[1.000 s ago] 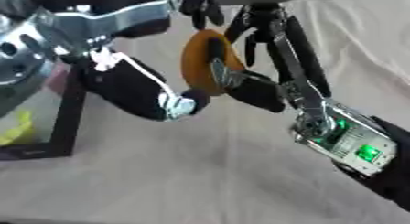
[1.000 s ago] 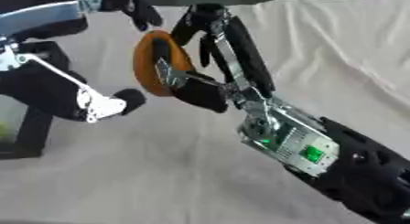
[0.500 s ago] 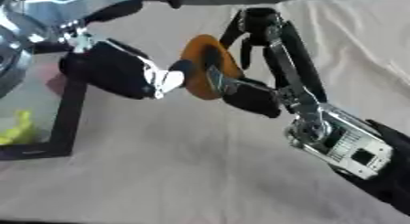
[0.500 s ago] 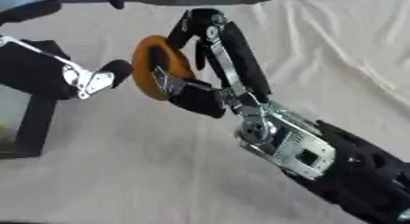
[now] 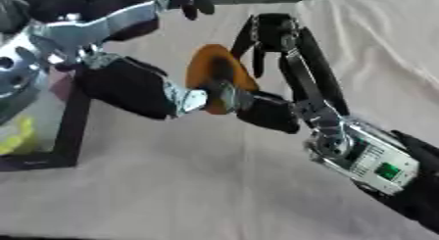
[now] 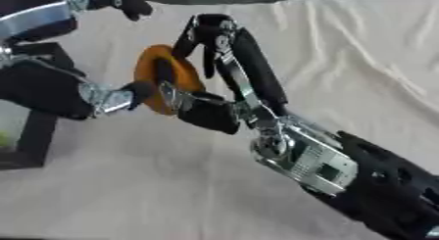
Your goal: Pick up the objects with one hand, pass them to the other hand, and then place them into the box on the other side of the table.
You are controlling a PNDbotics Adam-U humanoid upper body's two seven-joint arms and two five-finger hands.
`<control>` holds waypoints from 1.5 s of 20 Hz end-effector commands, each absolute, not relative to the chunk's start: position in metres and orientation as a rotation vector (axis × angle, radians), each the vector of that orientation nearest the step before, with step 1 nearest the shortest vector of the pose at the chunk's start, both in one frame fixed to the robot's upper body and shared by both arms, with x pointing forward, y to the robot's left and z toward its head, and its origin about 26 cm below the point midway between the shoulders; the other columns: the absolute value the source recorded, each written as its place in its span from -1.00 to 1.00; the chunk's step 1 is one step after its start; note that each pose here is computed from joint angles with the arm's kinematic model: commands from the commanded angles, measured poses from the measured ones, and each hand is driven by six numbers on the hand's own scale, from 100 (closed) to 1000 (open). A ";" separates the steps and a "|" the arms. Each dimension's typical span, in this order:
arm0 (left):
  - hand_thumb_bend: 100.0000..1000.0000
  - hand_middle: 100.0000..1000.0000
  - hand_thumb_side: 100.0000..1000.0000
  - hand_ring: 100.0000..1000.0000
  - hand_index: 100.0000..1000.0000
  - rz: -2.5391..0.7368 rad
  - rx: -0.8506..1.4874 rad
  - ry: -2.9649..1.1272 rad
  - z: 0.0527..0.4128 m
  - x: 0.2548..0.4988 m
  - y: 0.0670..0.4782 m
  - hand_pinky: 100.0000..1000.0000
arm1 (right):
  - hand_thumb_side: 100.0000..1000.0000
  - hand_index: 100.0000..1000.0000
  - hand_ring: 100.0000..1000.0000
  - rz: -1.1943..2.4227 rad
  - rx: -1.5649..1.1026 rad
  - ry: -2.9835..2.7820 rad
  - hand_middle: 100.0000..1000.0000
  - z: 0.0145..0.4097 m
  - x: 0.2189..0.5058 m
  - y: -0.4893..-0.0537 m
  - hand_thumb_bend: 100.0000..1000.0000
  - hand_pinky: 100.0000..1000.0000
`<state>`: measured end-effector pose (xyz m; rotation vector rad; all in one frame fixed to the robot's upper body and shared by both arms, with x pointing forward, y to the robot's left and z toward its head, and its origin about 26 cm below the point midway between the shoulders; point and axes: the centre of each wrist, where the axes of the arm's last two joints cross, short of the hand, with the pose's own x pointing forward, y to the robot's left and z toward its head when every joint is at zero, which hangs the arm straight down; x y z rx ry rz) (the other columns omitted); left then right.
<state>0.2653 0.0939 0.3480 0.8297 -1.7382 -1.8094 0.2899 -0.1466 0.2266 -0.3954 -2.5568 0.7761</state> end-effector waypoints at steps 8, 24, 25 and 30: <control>0.18 0.57 -0.42 0.82 0.84 -1.699 0.785 -1.360 0.348 0.274 0.097 0.98 | -0.96 -0.22 -0.08 0.781 -0.368 -2.599 -0.28 0.234 0.287 -0.146 -1.00 -0.73; -0.02 0.51 -0.10 0.81 0.79 -1.687 0.795 -1.339 0.345 0.288 0.088 0.95 | -1.00 -0.22 -0.09 0.846 -0.292 -2.658 -0.28 0.231 0.285 -0.140 -1.00 -0.71; -0.02 0.51 -0.02 0.82 0.78 -1.691 0.790 -1.337 0.345 0.289 0.088 0.94 | -1.00 -0.22 -0.09 0.849 -0.290 -2.658 -0.28 0.230 0.285 -0.140 -1.00 -0.71; 0.02 0.53 0.22 0.84 0.76 -1.736 0.745 -1.301 0.339 0.297 0.090 0.95 | -1.00 -0.22 -0.09 0.855 -0.292 -2.660 -0.28 0.230 0.285 -0.140 -1.00 -0.71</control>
